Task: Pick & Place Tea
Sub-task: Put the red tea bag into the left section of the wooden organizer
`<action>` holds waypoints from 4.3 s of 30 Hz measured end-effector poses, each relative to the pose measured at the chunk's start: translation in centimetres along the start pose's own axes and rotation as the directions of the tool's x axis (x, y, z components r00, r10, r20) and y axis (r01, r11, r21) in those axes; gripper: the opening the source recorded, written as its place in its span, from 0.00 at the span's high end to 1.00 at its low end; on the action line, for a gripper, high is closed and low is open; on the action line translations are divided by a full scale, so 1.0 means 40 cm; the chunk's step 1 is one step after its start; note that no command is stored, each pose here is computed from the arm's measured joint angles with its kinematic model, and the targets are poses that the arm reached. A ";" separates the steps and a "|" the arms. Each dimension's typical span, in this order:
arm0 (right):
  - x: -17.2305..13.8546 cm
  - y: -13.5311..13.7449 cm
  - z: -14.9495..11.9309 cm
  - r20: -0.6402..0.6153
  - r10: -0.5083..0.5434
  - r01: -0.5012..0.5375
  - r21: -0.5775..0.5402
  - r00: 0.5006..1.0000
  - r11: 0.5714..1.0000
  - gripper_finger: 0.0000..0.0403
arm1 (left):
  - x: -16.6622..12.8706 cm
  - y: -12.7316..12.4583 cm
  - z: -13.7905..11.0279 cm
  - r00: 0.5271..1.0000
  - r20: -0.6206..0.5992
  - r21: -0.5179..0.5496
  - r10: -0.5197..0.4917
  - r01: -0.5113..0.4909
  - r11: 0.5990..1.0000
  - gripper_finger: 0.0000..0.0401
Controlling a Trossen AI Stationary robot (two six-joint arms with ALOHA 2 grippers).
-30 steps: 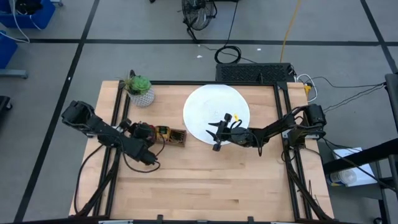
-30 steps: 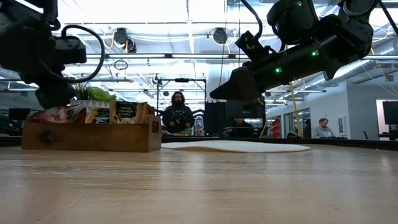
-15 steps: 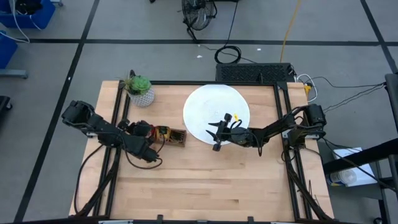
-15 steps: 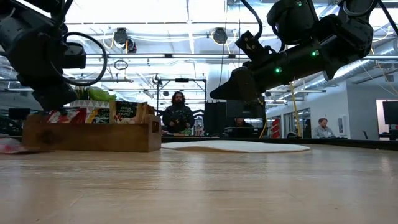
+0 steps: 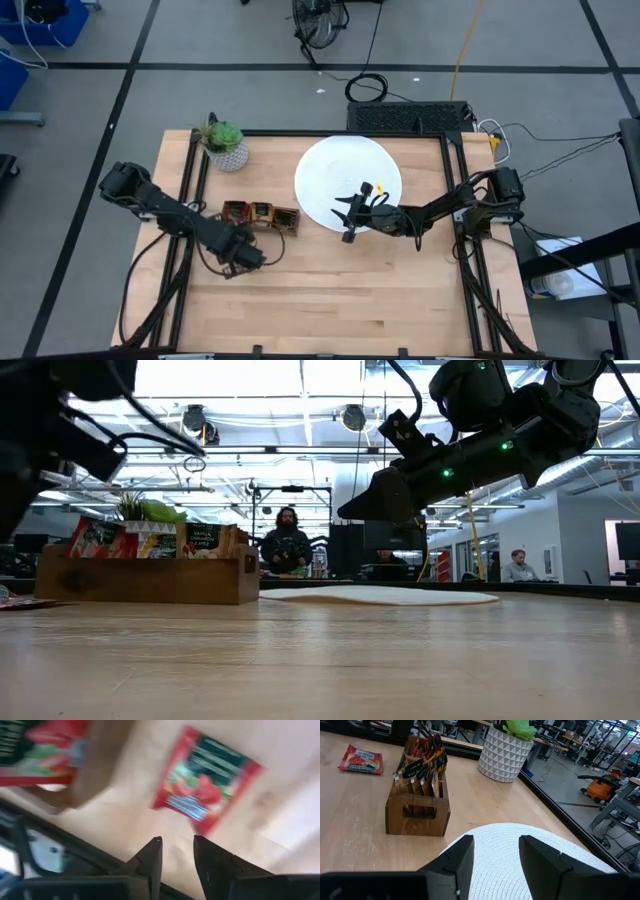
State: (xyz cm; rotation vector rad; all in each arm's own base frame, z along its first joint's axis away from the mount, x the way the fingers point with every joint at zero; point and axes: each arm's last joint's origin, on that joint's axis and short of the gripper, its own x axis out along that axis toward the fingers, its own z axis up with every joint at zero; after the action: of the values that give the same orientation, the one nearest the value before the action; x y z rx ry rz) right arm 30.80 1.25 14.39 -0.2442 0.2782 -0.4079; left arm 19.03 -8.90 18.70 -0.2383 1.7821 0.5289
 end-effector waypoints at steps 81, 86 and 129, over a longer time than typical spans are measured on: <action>0.000 0.007 -0.004 -0.004 0.102 -0.102 -0.009 0.995 0.995 0.65 | 0.108 -0.020 -0.099 0.964 0.248 0.364 0.097 -0.186 0.912 0.35; 0.000 0.007 -0.005 -0.010 0.103 -0.103 -0.012 0.995 0.995 0.65 | 0.112 -0.033 -0.096 0.961 0.273 0.483 0.046 -0.178 0.857 0.35; 0.002 0.003 -0.010 -0.024 0.099 -0.100 -0.012 0.995 0.995 0.65 | 0.060 -0.090 -0.071 0.820 0.570 0.354 -0.047 -0.193 0.915 0.99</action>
State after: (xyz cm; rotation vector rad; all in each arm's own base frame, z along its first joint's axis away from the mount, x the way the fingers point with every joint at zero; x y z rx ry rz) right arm 30.81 1.27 13.97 -0.2378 0.3149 -0.3106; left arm 17.45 -13.10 16.16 0.2621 1.2658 0.2382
